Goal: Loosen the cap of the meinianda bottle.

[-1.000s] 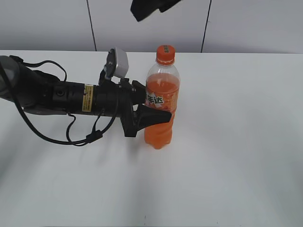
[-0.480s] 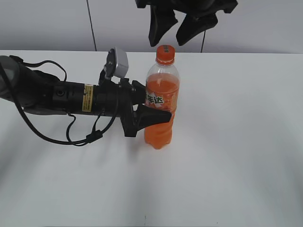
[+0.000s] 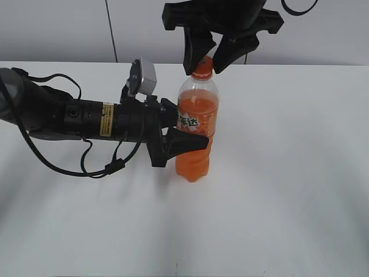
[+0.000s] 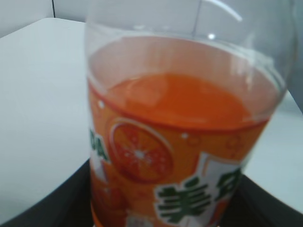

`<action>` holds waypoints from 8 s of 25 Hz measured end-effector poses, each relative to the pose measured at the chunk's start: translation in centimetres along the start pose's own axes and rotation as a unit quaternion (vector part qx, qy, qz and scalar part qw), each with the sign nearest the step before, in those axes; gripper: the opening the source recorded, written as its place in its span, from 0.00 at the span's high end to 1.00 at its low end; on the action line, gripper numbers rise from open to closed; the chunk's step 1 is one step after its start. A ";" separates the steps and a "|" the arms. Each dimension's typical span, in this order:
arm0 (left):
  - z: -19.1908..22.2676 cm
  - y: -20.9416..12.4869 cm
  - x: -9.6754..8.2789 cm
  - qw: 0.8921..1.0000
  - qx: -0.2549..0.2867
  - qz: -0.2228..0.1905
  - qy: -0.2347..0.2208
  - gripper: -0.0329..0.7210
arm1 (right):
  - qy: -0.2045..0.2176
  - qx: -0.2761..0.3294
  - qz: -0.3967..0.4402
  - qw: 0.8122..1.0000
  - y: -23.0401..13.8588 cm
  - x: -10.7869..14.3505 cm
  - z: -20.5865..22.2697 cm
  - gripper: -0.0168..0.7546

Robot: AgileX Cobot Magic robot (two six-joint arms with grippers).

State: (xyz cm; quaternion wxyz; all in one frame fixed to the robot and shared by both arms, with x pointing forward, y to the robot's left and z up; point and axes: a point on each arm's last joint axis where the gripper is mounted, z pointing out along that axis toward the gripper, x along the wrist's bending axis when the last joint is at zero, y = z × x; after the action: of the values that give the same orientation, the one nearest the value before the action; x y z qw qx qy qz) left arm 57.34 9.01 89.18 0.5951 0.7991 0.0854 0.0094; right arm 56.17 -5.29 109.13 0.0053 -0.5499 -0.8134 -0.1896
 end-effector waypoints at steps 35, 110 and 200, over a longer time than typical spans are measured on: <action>0.0 0.0 0.0 1.000 0.001 -0.003 0.003 0.39 | -0.017 0.005 -0.742 0.671 0.2 -0.2 0.0 0.62; -0.1 -0.1 -0.1 1.000 0.004 0.002 -0.006 0.39 | -0.143 -0.097 0.098 0.980 0.6 -13.7 -8.1 0.63; -10.1 -3.2 4.6 0.991 0.117 -0.004 0.069 0.28 | -0.112 -0.177 0.082 0.974 -4.6 -17.4 2.6 0.21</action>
State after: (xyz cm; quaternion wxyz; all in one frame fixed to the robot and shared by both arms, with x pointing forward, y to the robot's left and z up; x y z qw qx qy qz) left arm 60.33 20.16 88.67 0.4903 0.8602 0.1303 0.0517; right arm 59.46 -21.52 101.51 -0.1678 -0.6245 -0.7147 -0.2667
